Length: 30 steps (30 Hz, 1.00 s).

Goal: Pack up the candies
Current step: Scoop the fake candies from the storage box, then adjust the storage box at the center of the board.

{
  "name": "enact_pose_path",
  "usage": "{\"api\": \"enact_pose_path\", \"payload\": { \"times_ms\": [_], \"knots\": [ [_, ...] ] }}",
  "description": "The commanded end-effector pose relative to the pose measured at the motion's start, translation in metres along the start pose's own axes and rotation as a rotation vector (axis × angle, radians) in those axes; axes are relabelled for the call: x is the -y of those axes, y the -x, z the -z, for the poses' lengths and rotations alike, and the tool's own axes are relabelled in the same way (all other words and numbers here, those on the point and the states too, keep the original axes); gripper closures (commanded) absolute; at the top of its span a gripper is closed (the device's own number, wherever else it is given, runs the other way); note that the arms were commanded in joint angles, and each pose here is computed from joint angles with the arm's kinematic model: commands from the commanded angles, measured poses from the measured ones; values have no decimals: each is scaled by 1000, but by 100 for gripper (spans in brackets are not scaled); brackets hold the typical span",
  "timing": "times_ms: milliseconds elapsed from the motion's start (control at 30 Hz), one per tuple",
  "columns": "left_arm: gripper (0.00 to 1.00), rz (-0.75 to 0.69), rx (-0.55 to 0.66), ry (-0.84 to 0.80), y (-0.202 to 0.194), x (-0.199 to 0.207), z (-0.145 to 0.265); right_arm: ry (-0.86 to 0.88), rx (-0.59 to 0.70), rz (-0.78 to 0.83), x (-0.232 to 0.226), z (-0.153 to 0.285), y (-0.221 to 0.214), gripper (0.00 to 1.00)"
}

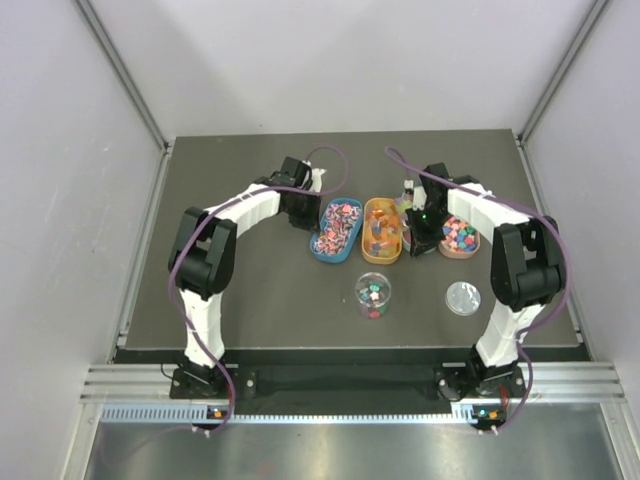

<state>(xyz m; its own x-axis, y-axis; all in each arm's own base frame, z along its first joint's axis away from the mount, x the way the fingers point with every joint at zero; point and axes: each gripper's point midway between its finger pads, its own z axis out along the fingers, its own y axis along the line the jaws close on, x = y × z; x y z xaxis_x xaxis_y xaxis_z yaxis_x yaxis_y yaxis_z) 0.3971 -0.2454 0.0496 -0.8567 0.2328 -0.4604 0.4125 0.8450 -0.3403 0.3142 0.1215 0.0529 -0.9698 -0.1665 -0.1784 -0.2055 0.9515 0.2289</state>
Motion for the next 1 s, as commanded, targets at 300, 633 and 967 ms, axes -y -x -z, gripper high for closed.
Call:
{"api": "enact_pose_path", "payload": {
  "times_ms": [300,633,967],
  "knots": [
    [38,16,101,-17,34,30,26,16,125,19,-4,25,21,100],
    [51,-11,168,27,38,-1,86,15,172,21,-3,40,29,100],
    [100,1,-68,16,-67,-31,55,6,195,12,1,46,31,100]
  ]
}}
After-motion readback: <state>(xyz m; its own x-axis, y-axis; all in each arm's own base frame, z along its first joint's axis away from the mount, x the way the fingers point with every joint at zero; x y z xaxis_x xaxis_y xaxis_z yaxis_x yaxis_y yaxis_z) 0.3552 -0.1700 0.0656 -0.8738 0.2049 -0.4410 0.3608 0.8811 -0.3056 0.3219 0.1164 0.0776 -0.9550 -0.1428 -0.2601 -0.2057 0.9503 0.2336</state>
